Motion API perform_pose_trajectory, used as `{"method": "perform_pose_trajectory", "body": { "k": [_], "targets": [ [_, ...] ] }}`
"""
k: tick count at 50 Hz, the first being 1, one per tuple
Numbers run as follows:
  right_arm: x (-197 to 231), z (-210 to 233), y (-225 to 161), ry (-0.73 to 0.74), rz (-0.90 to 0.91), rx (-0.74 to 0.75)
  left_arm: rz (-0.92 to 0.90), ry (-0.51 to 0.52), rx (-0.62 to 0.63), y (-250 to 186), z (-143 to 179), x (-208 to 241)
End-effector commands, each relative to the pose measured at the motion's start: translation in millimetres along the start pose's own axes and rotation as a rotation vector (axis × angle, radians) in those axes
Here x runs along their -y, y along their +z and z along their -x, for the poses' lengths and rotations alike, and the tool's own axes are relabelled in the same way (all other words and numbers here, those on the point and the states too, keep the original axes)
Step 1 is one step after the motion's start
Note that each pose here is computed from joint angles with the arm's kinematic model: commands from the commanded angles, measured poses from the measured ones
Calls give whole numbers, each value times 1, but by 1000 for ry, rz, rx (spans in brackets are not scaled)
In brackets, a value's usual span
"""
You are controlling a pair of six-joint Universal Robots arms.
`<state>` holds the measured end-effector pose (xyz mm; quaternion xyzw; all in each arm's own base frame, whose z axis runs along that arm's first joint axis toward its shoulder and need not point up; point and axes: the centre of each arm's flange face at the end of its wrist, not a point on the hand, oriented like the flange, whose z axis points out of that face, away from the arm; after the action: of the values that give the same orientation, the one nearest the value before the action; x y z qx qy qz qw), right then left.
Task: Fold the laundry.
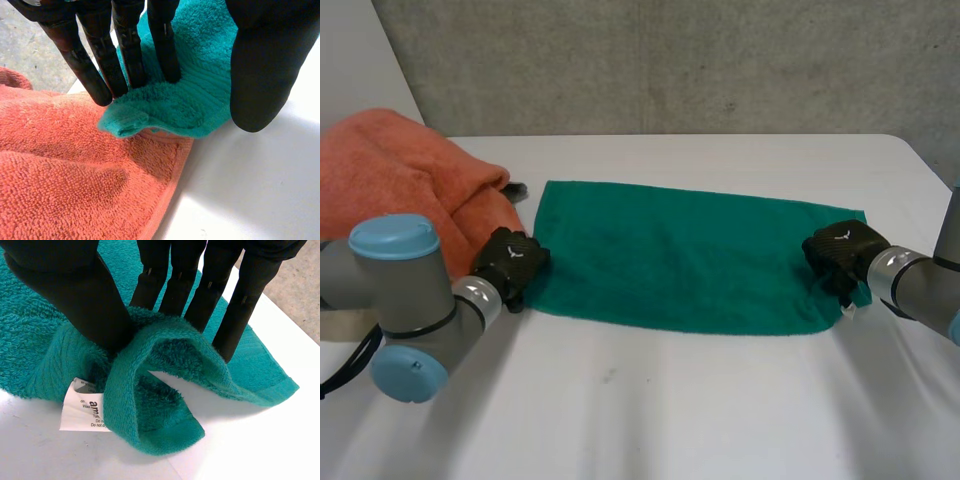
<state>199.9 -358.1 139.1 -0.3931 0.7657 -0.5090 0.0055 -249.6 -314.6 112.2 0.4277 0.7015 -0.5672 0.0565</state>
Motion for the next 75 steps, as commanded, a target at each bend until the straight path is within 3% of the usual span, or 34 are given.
{"method": "perform_pose_trajectory", "body": {
  "k": [1,15,22,31,37,41,50,57,63,69,75],
  "targets": [
    [0,0,0,6,-1,0,-17,24,9,11,-1,-1],
    [6,-3,-6,33,-7,-7,-89,106,93,39,14,7],
    [25,-16,-23,68,-24,-31,-145,50,101,5,36,46],
    [65,-58,-78,88,82,-50,-161,-124,118,-77,63,92],
    [81,-78,-96,109,94,-85,-187,-193,101,-108,66,105],
    [79,-79,-72,103,44,-91,-163,-212,43,-107,54,98],
    [49,-55,35,-22,-79,-175,-30,-217,-3,-74,28,64],
    [50,-51,65,-48,-195,-300,11,-222,33,-59,29,58],
    [72,-66,18,95,-189,-353,-19,-214,50,-62,30,69],
    [63,-49,-31,115,-75,-151,-37,-207,38,-64,26,75],
    [31,-35,-42,69,40,-8,-51,-210,53,-65,32,79]
  ]
}}
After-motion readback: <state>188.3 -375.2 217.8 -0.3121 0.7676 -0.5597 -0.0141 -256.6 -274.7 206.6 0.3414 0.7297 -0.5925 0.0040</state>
